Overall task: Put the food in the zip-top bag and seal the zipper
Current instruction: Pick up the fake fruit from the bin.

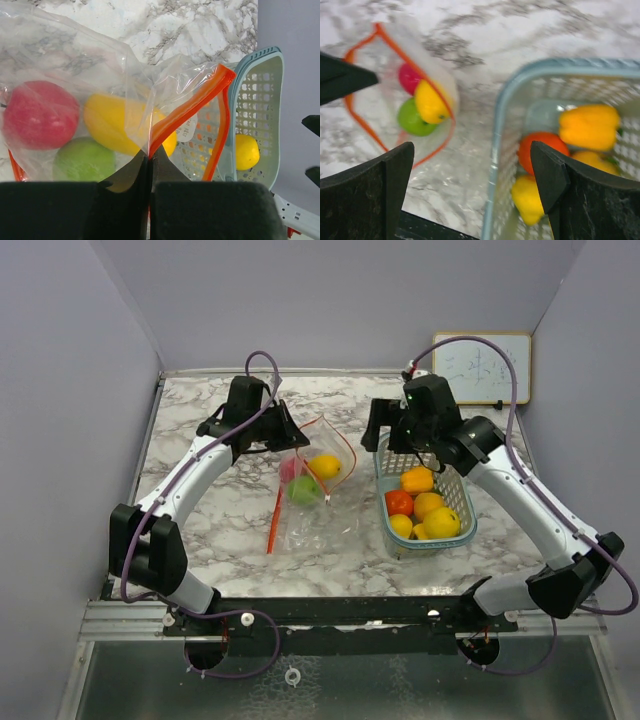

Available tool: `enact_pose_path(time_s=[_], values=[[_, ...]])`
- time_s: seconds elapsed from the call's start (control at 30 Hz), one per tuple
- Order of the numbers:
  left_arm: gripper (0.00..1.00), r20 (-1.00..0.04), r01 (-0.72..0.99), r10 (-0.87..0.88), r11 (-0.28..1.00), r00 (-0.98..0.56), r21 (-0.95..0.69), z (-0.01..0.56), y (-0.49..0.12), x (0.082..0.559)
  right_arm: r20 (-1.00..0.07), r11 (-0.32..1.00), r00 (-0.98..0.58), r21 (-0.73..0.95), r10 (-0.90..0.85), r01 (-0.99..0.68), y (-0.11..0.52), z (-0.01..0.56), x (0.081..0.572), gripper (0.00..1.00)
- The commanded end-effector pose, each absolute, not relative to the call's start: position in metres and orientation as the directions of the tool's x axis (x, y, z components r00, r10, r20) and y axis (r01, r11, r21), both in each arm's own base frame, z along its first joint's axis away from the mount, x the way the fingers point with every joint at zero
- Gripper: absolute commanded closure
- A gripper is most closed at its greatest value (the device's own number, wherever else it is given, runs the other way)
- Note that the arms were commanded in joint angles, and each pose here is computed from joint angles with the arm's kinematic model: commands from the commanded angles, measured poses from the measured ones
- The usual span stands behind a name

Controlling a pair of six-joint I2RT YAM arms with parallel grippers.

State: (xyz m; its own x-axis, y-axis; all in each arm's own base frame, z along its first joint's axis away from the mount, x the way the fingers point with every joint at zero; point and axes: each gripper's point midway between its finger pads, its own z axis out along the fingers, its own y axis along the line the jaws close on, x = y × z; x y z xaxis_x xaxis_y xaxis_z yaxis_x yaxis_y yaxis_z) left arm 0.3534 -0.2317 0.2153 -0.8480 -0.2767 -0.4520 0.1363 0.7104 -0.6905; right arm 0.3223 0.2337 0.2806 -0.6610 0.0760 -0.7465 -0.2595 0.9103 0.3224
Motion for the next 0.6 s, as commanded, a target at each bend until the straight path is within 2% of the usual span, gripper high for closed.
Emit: enact_pose_path(time_s=[0.0,0.23,0.43,0.57], values=[[1.00,-0.485,0.196,-0.264,0.681,-0.834,-0.706,0.233,-0.235,0.346,-0.648,0.989,-0.747,0.079,0.149,0.129,0.138,0.238,0.290,0.00],[1.00,-0.476,0.206,-0.250,0.668,-0.843,-0.715,0.230,-0.239,0.347,-0.560,0.975,-0.809,-0.011,0.177,0.221,0.116,0.182,0.277,0.00],[1.00,-0.480,0.214,-0.239,0.670,-0.844,-0.711,0.230,-0.240,0.346,-0.580,0.969,-0.790,-0.005,0.198,0.247,0.112,0.154,0.307,0.00],[1.00,-0.484,0.220,-0.235,0.670,-0.843,-0.709,0.230,-0.240,0.346,-0.580,0.974,-0.801,-0.057,0.147,0.221,0.114,0.126,0.327,0.00]])
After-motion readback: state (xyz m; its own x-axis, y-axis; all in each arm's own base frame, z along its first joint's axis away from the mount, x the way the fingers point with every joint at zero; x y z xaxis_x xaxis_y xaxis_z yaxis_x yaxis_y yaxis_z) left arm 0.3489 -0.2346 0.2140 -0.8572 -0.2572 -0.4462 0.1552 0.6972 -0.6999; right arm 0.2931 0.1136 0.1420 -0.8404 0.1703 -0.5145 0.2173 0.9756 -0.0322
